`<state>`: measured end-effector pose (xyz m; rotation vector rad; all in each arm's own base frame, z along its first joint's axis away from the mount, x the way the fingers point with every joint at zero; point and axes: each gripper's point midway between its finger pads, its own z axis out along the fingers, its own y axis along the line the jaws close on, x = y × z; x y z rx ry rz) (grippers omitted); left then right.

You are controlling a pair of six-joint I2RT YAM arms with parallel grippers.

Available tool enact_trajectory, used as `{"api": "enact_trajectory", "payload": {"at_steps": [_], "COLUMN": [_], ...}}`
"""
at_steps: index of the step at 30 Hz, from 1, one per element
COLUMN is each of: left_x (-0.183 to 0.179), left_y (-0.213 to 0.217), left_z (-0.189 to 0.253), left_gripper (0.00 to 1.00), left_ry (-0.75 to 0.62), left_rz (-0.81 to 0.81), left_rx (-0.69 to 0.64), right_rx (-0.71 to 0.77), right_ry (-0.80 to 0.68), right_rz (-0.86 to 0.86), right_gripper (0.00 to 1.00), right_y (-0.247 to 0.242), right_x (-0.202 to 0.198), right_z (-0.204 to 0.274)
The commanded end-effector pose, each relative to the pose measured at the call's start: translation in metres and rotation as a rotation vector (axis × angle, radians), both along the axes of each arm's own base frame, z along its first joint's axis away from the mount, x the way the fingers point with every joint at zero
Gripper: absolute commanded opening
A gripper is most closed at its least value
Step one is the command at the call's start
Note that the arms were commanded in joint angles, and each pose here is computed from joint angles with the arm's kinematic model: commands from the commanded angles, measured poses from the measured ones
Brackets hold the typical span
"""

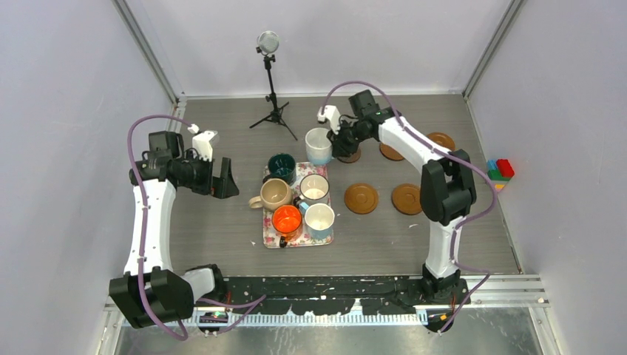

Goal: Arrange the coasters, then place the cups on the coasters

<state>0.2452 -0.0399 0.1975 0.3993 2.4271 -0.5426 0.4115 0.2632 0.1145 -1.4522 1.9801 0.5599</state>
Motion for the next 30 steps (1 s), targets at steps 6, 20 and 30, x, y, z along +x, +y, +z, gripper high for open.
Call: {"api": "enact_trajectory", "payload": {"at_steps": [6, 20, 30], "left_x": [-0.001, -0.001, 0.000], "left_y": [-0.004, -0.006, -0.002], "left_z": [0.019, 0.020, 0.015], "left_gripper": [1.00, 1.00, 1.00], "left_ry": [-0.053, -0.044, -0.033], "left_rz": [0.004, 0.008, 0.036], "left_rx": [-0.014, -0.029, -0.014], "right_rx": [0.178, 0.013, -0.105], "right_ry": [-0.132, -0.139, -0.153], "right_rz": [-0.225, -0.551, -0.621], "right_gripper": [0.01, 0.00, 0.01], "right_y": [-0.071, -0.287, -0.363], "right_x": [0.023, 0.011, 0.029], "right_z": [0.109, 0.082, 0.037]}}
